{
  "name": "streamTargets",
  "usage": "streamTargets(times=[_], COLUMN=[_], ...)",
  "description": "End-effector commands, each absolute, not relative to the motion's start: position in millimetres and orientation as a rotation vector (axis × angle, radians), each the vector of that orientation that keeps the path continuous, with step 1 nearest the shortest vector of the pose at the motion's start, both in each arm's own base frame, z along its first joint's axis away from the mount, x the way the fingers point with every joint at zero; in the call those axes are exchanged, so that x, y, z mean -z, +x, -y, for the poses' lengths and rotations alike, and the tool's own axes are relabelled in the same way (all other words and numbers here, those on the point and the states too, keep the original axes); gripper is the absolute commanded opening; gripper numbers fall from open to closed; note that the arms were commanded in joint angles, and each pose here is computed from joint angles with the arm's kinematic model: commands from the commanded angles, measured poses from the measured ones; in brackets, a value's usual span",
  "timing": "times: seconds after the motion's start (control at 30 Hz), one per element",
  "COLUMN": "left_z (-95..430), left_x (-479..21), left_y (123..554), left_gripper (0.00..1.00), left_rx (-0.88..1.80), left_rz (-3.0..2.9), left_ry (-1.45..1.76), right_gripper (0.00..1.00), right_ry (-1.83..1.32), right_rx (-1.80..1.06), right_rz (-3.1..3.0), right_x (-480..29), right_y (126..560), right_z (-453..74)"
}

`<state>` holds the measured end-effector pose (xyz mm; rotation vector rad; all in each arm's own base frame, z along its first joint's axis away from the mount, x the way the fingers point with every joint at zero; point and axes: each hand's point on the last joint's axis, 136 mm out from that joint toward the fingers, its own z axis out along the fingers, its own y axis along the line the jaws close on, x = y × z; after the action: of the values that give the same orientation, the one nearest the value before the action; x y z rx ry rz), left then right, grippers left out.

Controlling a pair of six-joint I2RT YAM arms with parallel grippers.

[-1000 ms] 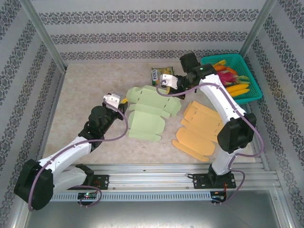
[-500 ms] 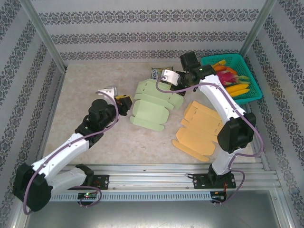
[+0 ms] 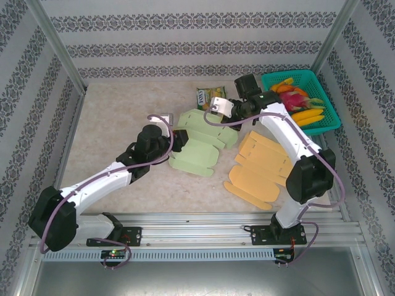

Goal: Fold the paper box

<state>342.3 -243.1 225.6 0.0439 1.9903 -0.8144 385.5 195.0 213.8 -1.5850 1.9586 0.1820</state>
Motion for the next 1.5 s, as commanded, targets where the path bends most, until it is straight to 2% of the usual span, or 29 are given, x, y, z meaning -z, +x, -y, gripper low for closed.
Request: streamTargets(times=[0.0,0.27,0.63,1.0,1.47], left_z=[249,233,210,217,219], left_x=[-239,-230,-236,-247,-252], left_y=[354,375,391,396,388], left_gripper=[0.27,0.24,0.24,0.24,0.25], left_rx=[0.807,0.726,0.712,0.739,0.734], left_rz=[-1.937,-1.948,-1.928,-1.927,-1.949], left_ry=[0.035,-0.041,-0.125,-0.092,-0.034], right_gripper=[0.0,0.0,0.0,0.0,0.0], right_ry=[-1.592,-1.641,-1.746,-1.801,-1.69], right_rx=[-0.21,-0.268,-0.189,-0.042,0.136], right_rz=[-1.86,-1.757,-1.642,-1.608,-1.687], right_x=[-233,-242,-231,-217,-226], right_y=[377,356,342,345,374], right_z=[-201,-205,-204,-207,-208])
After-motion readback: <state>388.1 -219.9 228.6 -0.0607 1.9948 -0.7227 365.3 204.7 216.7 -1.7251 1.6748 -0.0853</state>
